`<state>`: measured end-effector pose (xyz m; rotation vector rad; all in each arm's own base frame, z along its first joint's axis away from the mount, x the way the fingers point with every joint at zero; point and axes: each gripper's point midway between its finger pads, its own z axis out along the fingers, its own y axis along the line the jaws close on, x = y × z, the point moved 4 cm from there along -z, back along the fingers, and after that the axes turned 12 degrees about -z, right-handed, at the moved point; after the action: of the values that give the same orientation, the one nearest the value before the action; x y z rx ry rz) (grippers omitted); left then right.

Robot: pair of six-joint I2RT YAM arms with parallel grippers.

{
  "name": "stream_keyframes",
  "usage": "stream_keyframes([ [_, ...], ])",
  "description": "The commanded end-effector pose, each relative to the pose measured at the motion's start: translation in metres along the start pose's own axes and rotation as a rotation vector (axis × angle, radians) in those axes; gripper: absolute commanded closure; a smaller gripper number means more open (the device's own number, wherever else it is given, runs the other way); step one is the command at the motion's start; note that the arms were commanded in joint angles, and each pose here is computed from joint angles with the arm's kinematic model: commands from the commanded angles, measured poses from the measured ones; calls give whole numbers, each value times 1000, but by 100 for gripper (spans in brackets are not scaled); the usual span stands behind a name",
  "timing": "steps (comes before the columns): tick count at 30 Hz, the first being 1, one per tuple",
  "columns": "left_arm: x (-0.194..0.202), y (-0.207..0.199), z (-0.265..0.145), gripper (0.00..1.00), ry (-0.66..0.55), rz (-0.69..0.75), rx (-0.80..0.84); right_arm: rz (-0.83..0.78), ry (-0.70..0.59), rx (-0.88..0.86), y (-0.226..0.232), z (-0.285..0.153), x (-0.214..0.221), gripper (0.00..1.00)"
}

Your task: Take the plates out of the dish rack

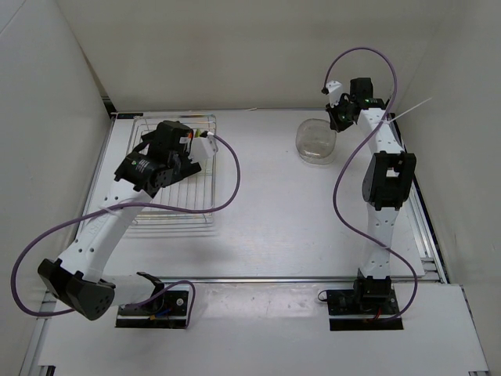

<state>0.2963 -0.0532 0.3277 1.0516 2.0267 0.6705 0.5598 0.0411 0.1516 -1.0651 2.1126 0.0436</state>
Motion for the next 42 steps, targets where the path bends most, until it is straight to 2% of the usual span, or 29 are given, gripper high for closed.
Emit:
stream_keyframes([
  [1, 3, 1, -5, 0, -11, -22, 1, -13, -69, 22, -10, -9, -20, 100],
  [25, 5, -1, -4, 0, -11, -22, 1, -17, -4, 4, -7, -18, 0, 100],
  [28, 5, -1, -4, 0, -11, -22, 1, -7, 2, 11, -7, -18, 1, 97],
  [33, 9, -4, -3, 0, -5, -18, 6, 3, 2, 11, -7, -18, 1, 85],
  [42, 9, -4, -3, 0, -5, -18, 6, 7, 15, 11, -7, -14, 5, 80],
])
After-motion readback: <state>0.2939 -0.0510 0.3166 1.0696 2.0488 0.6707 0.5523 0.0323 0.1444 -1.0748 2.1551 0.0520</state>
